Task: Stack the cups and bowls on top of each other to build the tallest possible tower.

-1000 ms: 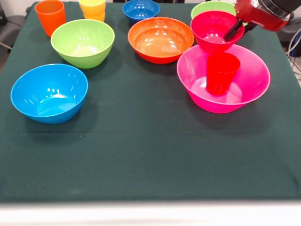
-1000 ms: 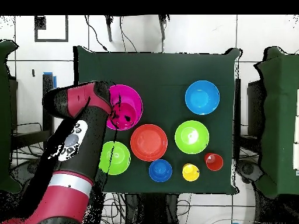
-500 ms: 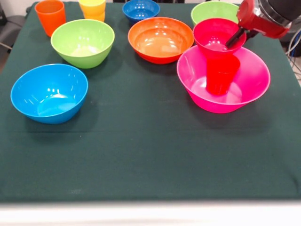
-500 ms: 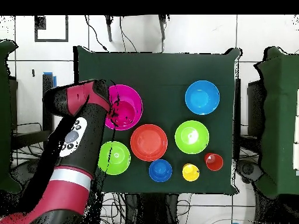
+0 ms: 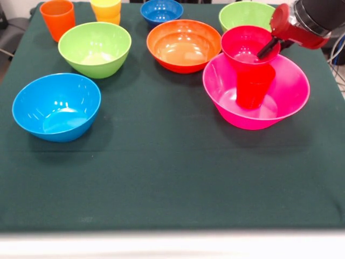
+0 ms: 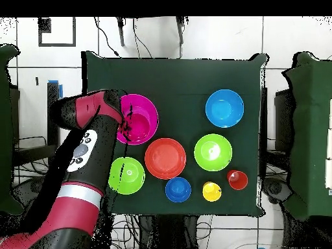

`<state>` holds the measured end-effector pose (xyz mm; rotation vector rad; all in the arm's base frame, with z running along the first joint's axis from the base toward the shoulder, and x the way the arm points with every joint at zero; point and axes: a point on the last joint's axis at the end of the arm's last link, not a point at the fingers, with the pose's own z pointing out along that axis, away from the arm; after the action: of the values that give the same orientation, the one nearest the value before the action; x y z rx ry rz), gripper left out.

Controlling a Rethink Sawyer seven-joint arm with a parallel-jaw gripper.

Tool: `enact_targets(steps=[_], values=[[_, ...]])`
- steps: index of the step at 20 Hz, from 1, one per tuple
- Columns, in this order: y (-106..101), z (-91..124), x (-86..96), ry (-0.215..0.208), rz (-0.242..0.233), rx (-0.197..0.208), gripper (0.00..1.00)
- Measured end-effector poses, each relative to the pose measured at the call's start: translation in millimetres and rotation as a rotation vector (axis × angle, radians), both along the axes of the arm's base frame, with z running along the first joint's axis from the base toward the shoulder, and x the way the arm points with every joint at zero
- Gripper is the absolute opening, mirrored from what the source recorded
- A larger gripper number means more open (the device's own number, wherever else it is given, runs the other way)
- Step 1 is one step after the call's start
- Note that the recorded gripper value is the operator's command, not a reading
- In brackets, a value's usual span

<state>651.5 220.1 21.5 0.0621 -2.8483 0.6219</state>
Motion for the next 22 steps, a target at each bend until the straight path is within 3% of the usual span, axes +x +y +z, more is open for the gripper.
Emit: enact_targets(steps=[19,20,22], values=[[15,7,1.3,-0.012,-0.007,0.025,0.0],[15,7,1.4,-0.013,-0.008,0.026,1.0],[15,7,1.4,-0.013,-0.008,0.026,1.0]])
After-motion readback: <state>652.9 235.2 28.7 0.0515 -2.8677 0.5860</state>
